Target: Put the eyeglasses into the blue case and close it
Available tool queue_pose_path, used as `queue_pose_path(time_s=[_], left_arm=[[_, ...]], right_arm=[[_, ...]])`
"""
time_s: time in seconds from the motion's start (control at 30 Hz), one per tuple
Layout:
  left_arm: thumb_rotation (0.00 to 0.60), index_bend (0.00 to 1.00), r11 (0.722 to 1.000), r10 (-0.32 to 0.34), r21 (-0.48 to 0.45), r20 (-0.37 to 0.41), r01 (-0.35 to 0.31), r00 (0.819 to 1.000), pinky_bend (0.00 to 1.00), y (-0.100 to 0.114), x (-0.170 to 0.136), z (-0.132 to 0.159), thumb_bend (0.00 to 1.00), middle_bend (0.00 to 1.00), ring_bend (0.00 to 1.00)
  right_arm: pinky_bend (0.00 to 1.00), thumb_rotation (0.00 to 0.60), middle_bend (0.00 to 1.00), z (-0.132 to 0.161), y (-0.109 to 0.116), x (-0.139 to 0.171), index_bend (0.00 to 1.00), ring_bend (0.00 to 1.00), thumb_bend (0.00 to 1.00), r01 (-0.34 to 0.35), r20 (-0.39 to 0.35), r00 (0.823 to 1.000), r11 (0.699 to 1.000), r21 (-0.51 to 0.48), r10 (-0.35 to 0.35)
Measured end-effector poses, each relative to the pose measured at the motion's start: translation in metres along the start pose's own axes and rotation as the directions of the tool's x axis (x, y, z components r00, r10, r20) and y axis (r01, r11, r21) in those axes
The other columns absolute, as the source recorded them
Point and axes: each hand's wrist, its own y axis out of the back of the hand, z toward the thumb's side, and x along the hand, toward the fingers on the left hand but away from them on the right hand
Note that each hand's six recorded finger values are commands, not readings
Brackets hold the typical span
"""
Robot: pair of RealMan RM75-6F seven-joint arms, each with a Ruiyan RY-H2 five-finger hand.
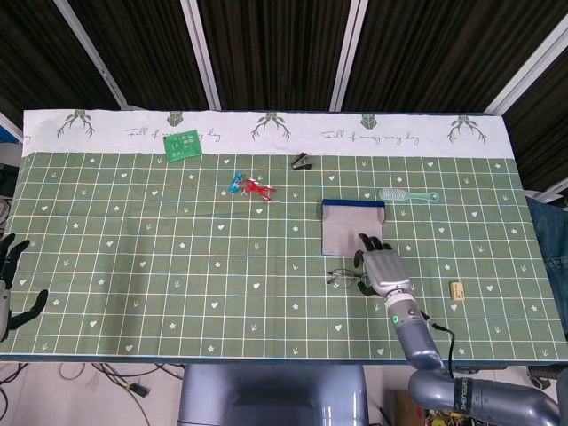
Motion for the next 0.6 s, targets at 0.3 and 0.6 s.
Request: queue_pose_path(time_s=[0.3, 0.6], left_arm=[[0.600, 0.09, 1.000, 0.001, -0.002, -0.001, -0.001, 1.000, 0.00, 0.0005, 0.0001, -0.0002, 0.32, 0.00, 0.00], [0.600, 0.09, 1.000, 0.002, -0.003, -0.004, -0.002, 1.000, 0.00, 0.0009, 0.0003, -0.0007, 0.32, 0.00, 0.00]], right_arm=[[0.21, 0.600, 0.08, 0.0007, -0.0051, -0.0021, 0.50, 0.10, 0.42, -0.009, 0.002, 1.000, 1.000, -0.003, 0.009], [0.21, 0.600, 0.08, 0.0030, -0.0070, -0.0049, 0.51, 0.10, 0.44, -0.013, -0.001, 1.000, 1.000, -0.004, 0.013]])
